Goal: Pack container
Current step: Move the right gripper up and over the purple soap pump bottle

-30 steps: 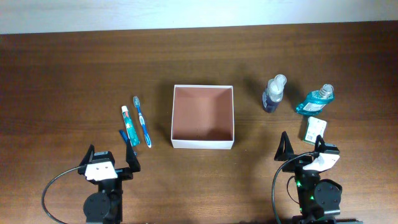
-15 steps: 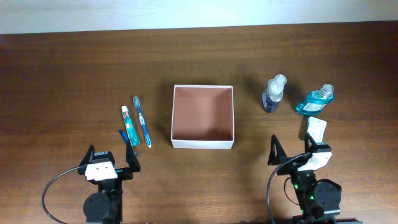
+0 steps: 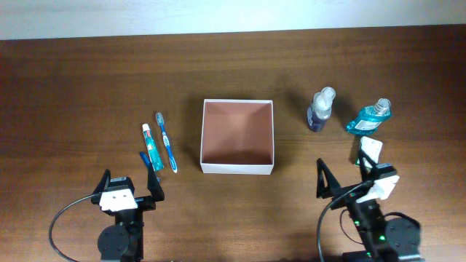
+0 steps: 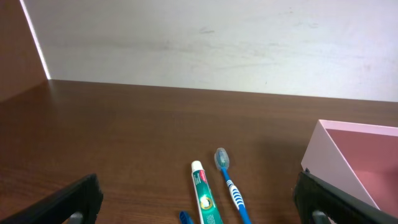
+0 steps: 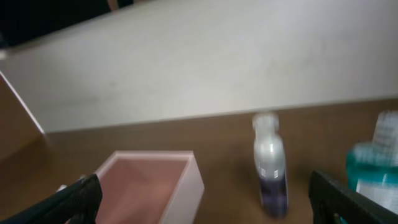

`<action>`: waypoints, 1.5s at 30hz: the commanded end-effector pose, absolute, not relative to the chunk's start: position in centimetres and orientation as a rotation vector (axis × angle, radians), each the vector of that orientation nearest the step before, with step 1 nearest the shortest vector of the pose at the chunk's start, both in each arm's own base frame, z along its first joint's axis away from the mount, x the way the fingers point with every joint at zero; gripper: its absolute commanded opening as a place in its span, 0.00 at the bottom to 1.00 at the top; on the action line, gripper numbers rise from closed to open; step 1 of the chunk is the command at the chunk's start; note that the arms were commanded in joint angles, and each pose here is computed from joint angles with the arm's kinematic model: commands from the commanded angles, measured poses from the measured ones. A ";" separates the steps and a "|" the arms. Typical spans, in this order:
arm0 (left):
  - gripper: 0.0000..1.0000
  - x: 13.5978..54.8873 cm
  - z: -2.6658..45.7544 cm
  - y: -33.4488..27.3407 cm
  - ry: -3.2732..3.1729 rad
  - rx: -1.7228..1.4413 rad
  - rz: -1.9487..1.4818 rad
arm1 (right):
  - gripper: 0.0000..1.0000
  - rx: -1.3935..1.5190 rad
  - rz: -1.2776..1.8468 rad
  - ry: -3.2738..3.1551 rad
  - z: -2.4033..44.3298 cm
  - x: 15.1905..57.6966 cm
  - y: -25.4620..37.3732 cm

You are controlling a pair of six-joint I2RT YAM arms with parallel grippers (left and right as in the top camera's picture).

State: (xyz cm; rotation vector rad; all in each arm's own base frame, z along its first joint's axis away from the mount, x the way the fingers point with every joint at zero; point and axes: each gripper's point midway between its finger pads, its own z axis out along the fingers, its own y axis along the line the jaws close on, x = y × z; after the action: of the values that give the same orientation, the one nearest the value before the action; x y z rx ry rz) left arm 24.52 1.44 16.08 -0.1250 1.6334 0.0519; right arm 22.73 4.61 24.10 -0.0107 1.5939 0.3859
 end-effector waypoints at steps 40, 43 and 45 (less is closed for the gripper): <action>0.99 24.5 16.1 1.8 1.625 -0.149 0.054 | 0.98 0.145 0.226 2.405 25.7 41.0 3.5; 0.99 24.5 16.1 1.8 1.625 -0.149 0.054 | 0.96 0.150 0.224 2.437 24.5 41.3 3.5; 1.00 24.5 16.1 1.8 1.625 -0.149 0.054 | 0.90 0.153 0.222 2.459 23.7 41.5 3.5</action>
State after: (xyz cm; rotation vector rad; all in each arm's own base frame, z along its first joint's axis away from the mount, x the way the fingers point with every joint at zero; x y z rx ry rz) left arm 24.52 1.44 16.11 -0.1251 1.6323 0.0517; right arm 40.93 3.36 23.99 0.1382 2.4502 0.2039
